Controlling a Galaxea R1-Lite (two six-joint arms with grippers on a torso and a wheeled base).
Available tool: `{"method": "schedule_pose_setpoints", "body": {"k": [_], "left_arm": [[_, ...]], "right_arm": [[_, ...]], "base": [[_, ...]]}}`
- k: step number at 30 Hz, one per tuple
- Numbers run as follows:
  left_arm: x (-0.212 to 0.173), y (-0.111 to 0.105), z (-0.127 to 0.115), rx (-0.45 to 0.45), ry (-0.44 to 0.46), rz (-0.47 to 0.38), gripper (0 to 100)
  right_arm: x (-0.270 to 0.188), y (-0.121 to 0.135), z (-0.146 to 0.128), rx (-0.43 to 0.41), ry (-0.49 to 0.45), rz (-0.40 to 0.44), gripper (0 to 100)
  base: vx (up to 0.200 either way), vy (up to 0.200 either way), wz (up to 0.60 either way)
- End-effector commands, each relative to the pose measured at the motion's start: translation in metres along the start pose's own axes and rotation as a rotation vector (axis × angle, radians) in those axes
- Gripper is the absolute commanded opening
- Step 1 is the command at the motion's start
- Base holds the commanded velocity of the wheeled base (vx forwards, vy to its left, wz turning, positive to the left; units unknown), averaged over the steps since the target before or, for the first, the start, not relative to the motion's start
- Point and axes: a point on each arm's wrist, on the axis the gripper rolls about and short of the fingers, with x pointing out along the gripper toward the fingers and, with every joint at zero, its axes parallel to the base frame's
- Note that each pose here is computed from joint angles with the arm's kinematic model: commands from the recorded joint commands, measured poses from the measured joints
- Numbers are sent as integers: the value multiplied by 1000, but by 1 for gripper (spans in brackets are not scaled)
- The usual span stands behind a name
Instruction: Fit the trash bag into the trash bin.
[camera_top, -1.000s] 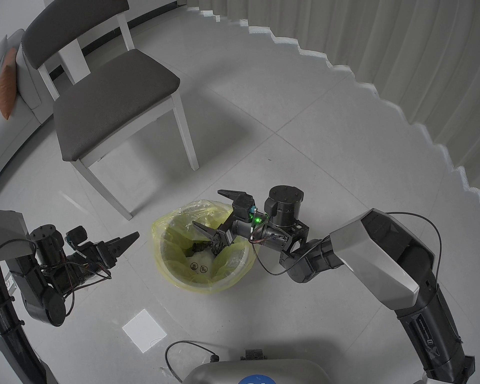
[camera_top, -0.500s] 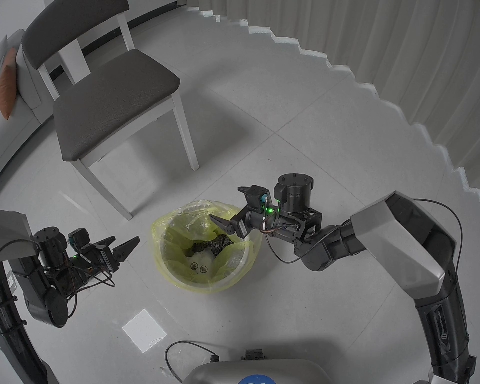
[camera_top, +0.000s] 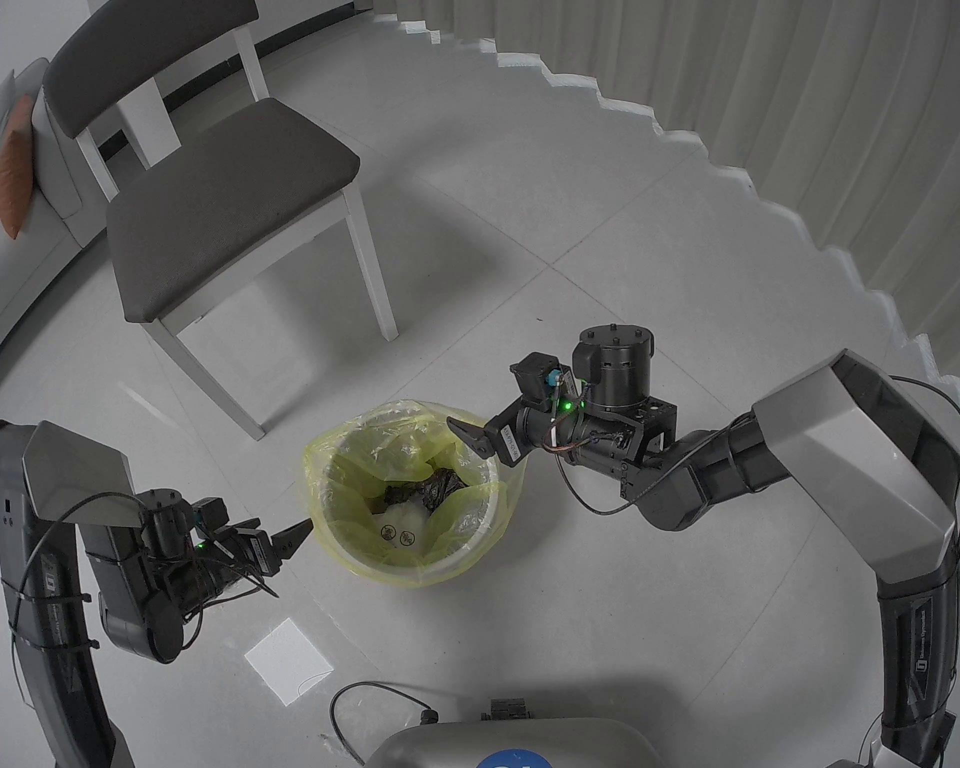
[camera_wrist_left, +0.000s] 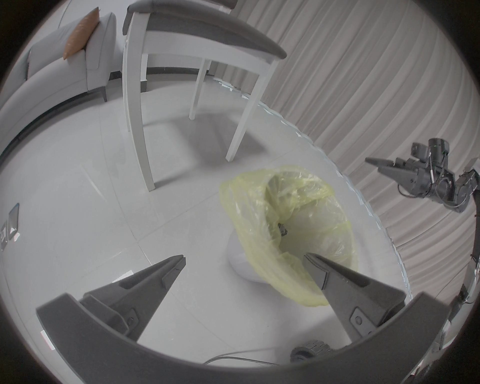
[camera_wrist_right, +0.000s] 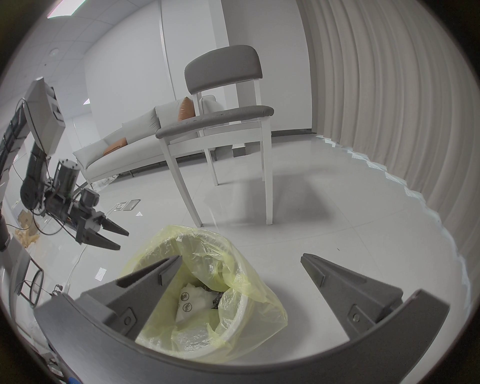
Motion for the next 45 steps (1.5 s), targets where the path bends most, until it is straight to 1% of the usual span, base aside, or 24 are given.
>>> {"method": "schedule_pose_setpoints", "body": {"k": [1, 5, 15, 22, 26, 30, 39, 45], "left_arm": [[13, 7, -16, -11, 29, 2, 100], [21, 11, -15, -8, 10, 5, 100], [29, 13, -13, -8, -10, 0, 100], [25, 11, -3, -45, -40, -4, 100], [27, 10, 0, -45, -50, -11, 100], [32, 11, -1, -42, -54, -16, 100], [44, 21, -11, -49, -46, -4, 100], [50, 23, -14, -48, -45, -7, 100]], "right_arm": [[-5, -1, 6, -5, -12, -3, 100], [-5, -1, 7, -6, -12, -3, 100], [-4, -1, 5, -16, -7, -2, 100], [-6, 0, 4, -27, -4, -1, 100], [-5, 0, 3, -28, -4, -1, 100], [-6, 0, 2, -28, -1, 0, 100], [-5, 0, 0, -29, 2, -1, 100], [-5, -1, 0, -31, 3, -4, 100]], "base": [[0, 0, 0], [0, 0, 0], [0, 0, 0], [0, 0, 0], [0, 0, 0], [0, 0, 0], [0, 0, 0], [0, 0, 0]]}}
